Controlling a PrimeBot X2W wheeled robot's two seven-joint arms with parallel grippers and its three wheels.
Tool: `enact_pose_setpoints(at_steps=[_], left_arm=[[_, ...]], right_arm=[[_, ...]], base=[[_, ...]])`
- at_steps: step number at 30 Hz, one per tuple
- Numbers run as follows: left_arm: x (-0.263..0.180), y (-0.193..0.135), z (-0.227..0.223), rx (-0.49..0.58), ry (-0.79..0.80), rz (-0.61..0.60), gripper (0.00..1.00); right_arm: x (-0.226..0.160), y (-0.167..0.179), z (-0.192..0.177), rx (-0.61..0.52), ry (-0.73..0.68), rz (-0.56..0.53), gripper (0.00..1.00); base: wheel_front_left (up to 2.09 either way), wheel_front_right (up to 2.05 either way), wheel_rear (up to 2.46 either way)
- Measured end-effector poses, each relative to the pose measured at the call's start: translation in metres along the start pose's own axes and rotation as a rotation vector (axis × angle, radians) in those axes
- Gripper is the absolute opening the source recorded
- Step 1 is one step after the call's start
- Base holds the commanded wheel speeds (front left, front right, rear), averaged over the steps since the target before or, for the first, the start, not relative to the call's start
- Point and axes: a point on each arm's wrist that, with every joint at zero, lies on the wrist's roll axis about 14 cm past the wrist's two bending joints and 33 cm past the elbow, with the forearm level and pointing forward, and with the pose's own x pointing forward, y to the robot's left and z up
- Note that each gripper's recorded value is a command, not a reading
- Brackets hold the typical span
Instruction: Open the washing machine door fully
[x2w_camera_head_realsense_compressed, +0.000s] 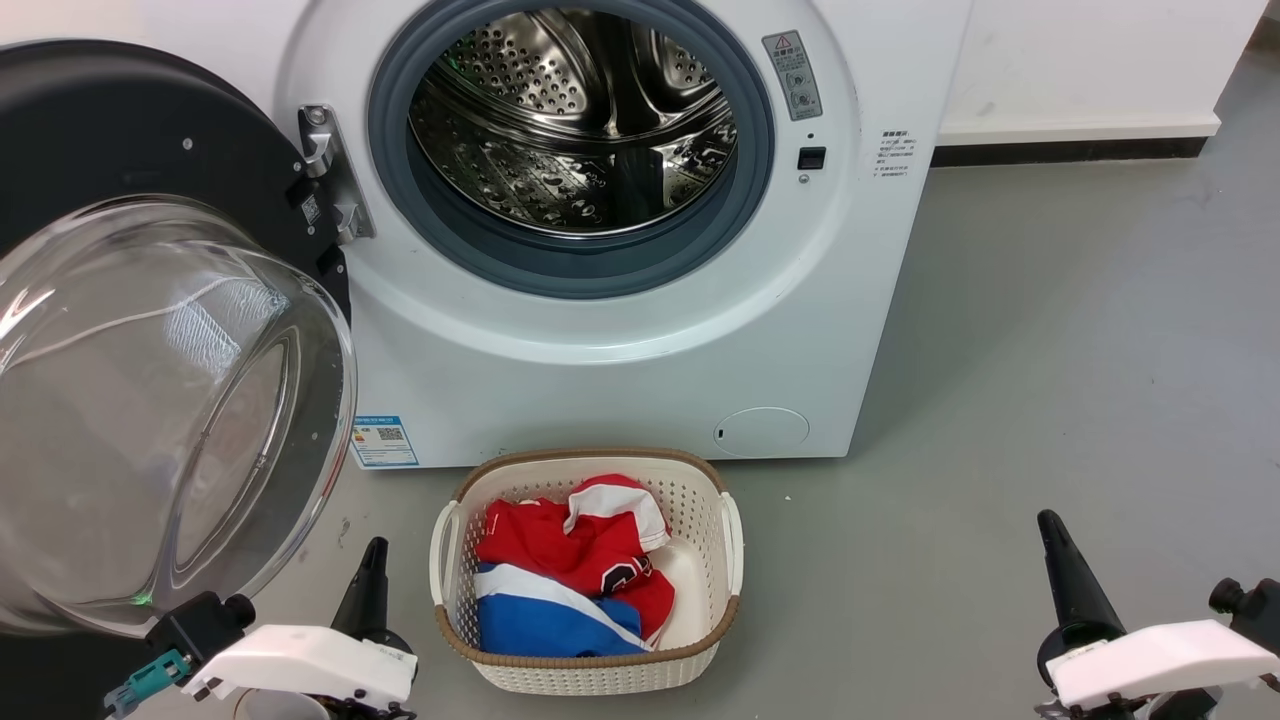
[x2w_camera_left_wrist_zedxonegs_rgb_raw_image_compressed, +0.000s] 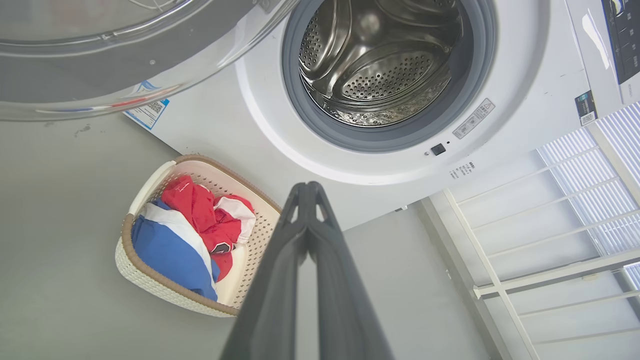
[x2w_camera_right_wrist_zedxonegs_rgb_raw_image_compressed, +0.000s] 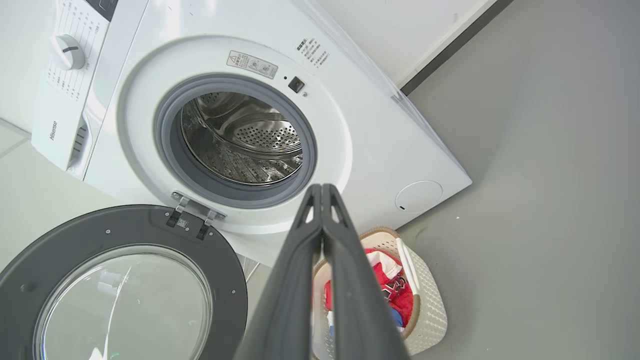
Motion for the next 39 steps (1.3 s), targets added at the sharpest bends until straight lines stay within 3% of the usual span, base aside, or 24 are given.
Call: enact_pose_setpoints(at_steps=[39], left_arm=[[0.006, -0.003, 0.017, -0.427, -0.03, -0.044, 0.0]], right_arm=[[0.018, 0.003, 0.005, 0.42, -0.007, 0.015, 0.0]], base=[[0.0, 0.0, 0.0]])
